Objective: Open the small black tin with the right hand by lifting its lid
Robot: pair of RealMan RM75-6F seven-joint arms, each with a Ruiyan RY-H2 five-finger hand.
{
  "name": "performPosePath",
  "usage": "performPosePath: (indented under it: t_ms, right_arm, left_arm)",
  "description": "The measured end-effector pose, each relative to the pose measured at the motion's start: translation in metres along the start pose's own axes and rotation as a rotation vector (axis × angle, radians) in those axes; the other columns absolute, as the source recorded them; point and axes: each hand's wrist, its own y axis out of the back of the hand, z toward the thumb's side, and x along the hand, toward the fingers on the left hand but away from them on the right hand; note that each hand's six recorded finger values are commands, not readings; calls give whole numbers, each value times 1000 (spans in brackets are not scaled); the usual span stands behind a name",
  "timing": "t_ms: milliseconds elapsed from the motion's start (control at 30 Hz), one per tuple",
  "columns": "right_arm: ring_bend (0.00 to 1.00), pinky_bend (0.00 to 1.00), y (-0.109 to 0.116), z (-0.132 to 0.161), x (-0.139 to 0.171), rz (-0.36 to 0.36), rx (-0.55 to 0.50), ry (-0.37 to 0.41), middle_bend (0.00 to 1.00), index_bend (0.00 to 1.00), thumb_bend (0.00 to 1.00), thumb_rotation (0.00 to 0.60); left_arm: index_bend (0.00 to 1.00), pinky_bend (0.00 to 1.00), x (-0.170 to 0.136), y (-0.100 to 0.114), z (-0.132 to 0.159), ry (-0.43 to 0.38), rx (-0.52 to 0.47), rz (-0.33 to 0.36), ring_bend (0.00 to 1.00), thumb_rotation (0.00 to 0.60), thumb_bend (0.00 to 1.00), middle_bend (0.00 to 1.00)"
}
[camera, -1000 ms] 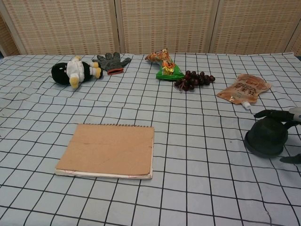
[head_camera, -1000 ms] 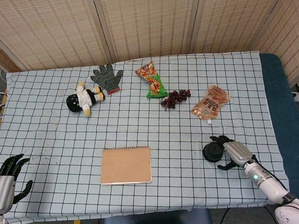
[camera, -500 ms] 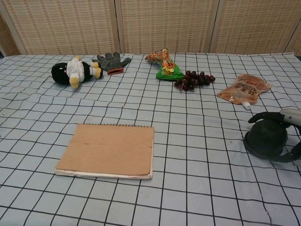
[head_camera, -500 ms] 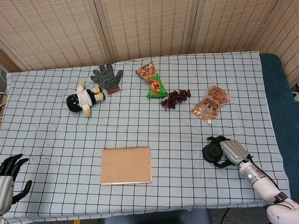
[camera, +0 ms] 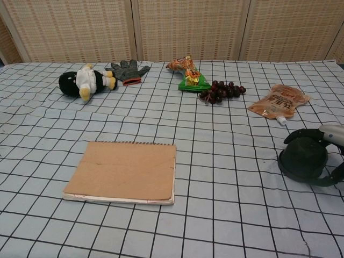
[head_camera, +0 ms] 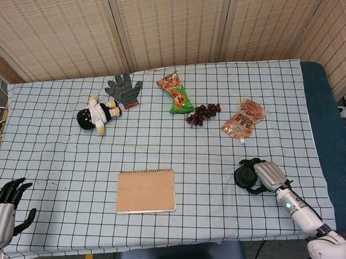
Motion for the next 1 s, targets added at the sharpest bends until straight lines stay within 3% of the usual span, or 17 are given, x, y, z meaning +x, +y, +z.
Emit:
performPosePath:
  t_ms: [167, 333, 500, 833, 1000]
  right_arm:
    - [174, 356, -1, 5, 1, 7, 15, 24, 331, 232, 119, 600]
    - [189, 356, 0, 8, 3, -9, 31, 34, 339, 368, 123, 600]
    - [246, 370, 3, 8, 4, -45, 45, 34, 409, 505, 123, 600]
    - [278, 403, 16, 10, 11, -127, 38, 54, 437, 559, 123, 600]
    - [279, 404, 25, 23, 16, -165, -28, 124, 438, 567, 123, 600]
  left_arm:
    - [225, 414, 0, 0, 0, -1, 0, -1, 133, 600, 339, 144]
    - [226, 414, 0, 0, 0, 0, -1, 1, 133, 600, 340, 143]
    - [226, 414, 0, 1, -1, 1, -4, 2, 133, 600, 341, 144]
    - [227, 414, 1, -1, 0, -1, 1, -3, 133, 600, 341, 144]
    - [226, 414, 1, -2, 1, -1, 4, -6, 133, 600, 340, 144]
